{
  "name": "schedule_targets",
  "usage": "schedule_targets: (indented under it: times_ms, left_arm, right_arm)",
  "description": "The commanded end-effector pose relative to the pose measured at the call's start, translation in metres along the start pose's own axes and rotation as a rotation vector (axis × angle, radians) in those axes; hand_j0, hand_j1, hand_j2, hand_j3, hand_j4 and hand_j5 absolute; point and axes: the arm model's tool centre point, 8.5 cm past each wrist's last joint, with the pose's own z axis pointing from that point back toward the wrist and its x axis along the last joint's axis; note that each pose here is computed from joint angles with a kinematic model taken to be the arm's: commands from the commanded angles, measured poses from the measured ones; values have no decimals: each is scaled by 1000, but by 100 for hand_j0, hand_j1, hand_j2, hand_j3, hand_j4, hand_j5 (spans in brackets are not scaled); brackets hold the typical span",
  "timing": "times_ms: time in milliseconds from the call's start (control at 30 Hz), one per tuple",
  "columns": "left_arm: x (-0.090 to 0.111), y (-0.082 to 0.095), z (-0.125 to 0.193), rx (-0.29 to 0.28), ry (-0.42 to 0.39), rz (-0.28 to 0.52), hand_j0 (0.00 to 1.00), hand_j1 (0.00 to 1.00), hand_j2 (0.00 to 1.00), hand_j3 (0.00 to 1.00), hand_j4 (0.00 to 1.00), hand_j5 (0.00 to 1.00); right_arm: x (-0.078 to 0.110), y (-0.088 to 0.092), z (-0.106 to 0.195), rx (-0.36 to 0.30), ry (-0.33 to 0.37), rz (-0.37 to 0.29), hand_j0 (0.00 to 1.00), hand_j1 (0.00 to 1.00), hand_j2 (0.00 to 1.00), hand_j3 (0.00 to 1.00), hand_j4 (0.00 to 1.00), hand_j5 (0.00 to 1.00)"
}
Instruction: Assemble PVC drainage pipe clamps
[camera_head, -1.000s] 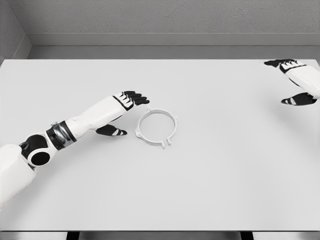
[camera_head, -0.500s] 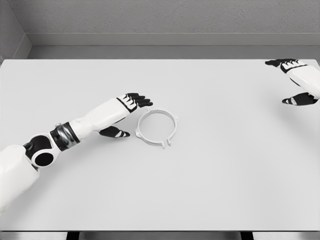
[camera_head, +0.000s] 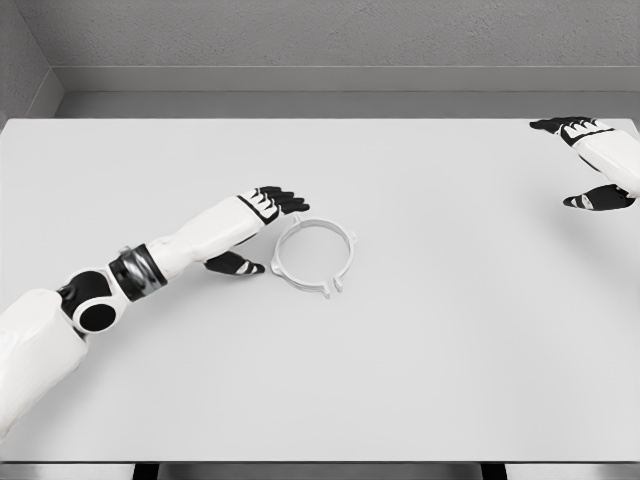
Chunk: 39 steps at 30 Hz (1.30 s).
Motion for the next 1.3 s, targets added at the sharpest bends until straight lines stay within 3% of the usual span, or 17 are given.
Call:
schedule_targets:
  times_ms: [0, 100, 167, 300, 1100, 1267]
  left_arm:
    - [1, 0, -1, 7, -2, 8, 100, 100, 100, 100, 100, 100]
    - [1, 0, -2, 8, -3, 9, 100, 100, 100, 100, 100, 100]
    - [1, 0, -3, 9, -3, 9, 100, 100, 100, 100, 100, 100]
    - [2, -3, -5, 12, -5, 18, 100, 100, 100, 100, 100, 100]
    - [10, -6, -15, 29, -23, 38, 100, 100, 100, 100, 100, 100]
    - [-2, 2, 1, 16, 6, 13, 100, 100, 100, 100, 100, 100]
  right_arm:
    - [0, -1, 0, -4, -1, -5, 100, 100, 100, 100, 100, 100]
    - [0, 3, 1, 1, -1, -9, 100, 100, 100, 100, 100, 100]
    - [2, 10, 5, -4, -17, -53, 100, 100, 100, 100, 100, 100]
    - [13, 11, 11, -8, -45, -36, 100, 100, 100, 100, 100, 100]
    - [14, 12, 10, -10, -46, -42, 100, 100, 100, 100, 100, 100]
    - [14, 12, 10, -10, -46, -42, 100, 100, 100, 100, 100, 100]
